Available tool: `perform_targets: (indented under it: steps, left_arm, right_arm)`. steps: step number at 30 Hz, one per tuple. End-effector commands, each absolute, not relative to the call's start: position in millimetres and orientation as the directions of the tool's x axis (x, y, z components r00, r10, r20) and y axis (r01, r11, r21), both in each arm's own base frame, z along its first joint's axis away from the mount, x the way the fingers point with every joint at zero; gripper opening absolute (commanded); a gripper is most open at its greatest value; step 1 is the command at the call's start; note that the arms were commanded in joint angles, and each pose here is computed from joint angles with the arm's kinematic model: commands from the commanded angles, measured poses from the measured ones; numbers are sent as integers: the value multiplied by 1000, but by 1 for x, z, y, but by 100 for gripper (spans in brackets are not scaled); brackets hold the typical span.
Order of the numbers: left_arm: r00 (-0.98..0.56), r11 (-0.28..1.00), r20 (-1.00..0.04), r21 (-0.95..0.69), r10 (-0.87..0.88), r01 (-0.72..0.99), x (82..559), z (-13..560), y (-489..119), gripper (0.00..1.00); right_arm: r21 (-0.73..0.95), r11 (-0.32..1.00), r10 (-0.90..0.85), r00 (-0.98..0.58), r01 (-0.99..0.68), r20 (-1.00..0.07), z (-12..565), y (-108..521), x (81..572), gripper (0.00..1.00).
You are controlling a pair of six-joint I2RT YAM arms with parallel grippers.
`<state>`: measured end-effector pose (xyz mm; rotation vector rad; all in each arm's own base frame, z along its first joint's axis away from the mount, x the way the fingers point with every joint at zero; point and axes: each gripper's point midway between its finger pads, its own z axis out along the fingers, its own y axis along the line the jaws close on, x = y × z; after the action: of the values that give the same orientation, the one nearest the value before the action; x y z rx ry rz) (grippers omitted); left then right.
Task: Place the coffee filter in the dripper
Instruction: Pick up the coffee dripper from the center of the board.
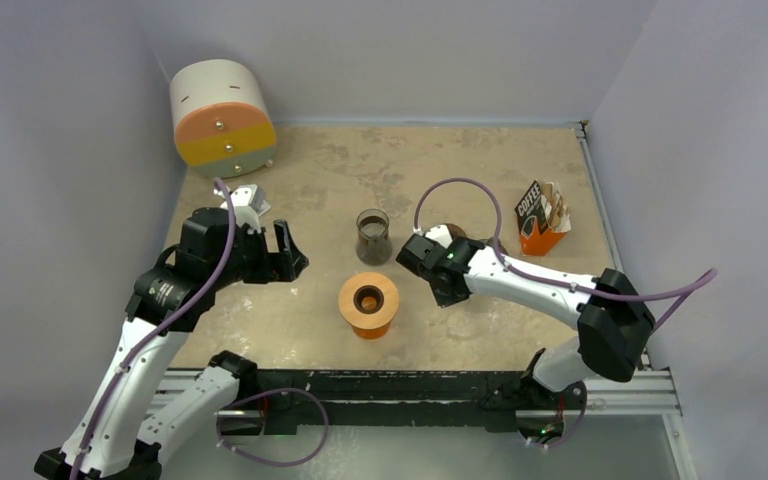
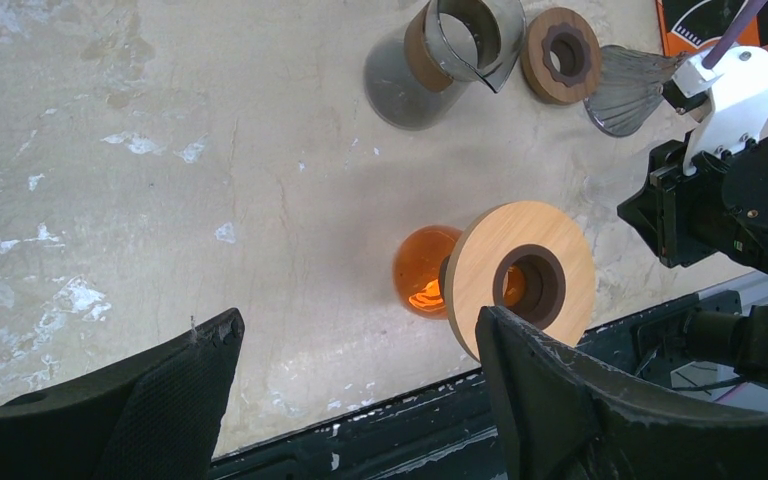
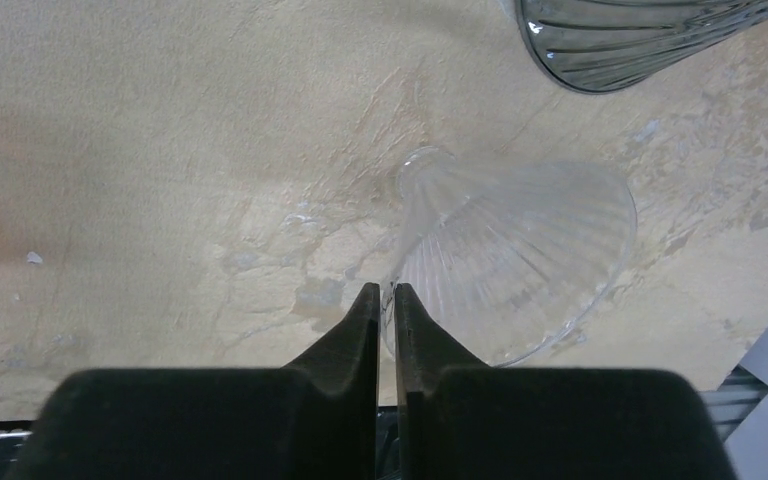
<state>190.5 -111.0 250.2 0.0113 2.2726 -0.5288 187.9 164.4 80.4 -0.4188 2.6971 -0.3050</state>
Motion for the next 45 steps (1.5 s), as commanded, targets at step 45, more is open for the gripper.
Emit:
perform_targets:
  steps: [45]
  left_arm:
    - [-631,764,-771,-455,-80,459,194,390,-160,82]
  right_arm:
    - [-554,-117,-598,504,-824,-624,291,290,129,0]
